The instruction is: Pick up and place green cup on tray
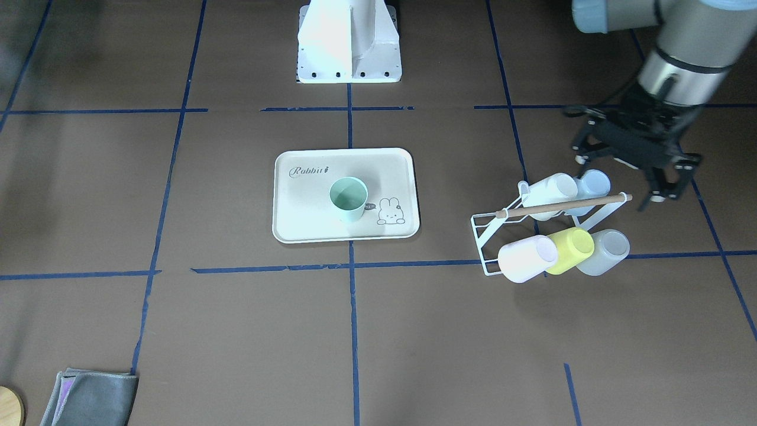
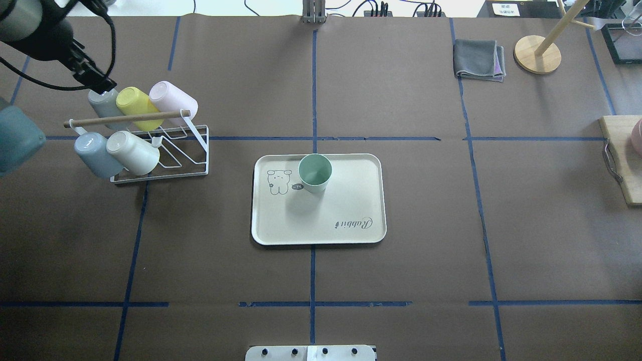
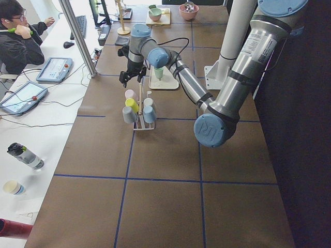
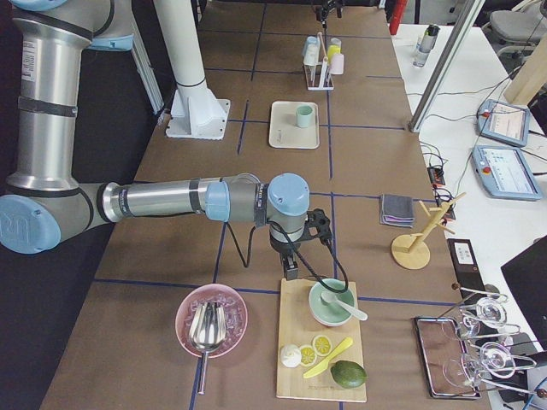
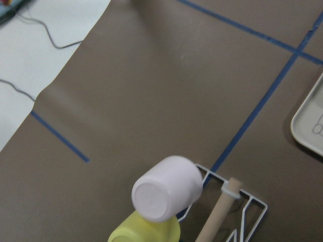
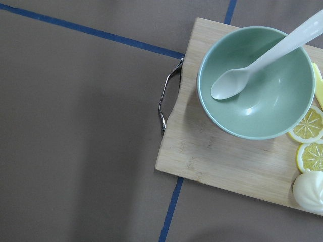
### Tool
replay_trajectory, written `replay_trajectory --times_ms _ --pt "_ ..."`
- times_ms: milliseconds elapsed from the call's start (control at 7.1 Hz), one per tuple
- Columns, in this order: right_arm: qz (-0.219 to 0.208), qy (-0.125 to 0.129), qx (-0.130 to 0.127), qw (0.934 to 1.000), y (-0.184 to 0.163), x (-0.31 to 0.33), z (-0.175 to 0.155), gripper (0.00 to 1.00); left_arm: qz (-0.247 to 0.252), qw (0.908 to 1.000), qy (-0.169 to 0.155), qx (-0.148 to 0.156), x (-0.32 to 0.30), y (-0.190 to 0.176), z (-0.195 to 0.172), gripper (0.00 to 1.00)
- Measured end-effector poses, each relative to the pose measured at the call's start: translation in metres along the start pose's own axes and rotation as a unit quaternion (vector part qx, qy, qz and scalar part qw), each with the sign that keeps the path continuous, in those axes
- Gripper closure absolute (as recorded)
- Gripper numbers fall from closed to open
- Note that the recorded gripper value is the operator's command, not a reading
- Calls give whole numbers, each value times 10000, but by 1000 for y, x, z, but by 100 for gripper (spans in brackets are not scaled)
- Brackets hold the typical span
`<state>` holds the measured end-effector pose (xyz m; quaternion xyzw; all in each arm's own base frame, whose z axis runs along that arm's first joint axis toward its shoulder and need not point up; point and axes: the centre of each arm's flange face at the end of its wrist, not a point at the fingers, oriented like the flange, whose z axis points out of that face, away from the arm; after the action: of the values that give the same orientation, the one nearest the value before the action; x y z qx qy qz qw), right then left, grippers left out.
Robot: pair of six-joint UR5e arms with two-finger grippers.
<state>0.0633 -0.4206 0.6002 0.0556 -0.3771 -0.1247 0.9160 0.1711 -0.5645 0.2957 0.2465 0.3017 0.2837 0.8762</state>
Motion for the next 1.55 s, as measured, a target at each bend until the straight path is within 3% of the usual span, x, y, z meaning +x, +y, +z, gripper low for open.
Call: replay_trajectory --times_ms 141,423,563,845,1127,1549 --pt "9 -2 -7 10000 1 1 1 0 -708 9971 145 -220 -67 35 -2 0" --pt "24 -7 -25 10000 3 2 2 0 -2162 9739 350 -592 -189 134 8 0" --pt "30 -10 -37 10000 4 2 3 0 -2517 9644 203 -787 -218 181 17 0" --pt "32 -13 -46 10000 6 3 4 0 -2556 9592 -140 -1198 -247 258 28 0" --pt "35 -13 -47 10000 7 3 4 0 -2876 9453 159 -1532 -244 341 58 0" --pt "63 -10 -54 10000 7 3 5 0 -3197 9330 713 -1492 -232 371 73 0"
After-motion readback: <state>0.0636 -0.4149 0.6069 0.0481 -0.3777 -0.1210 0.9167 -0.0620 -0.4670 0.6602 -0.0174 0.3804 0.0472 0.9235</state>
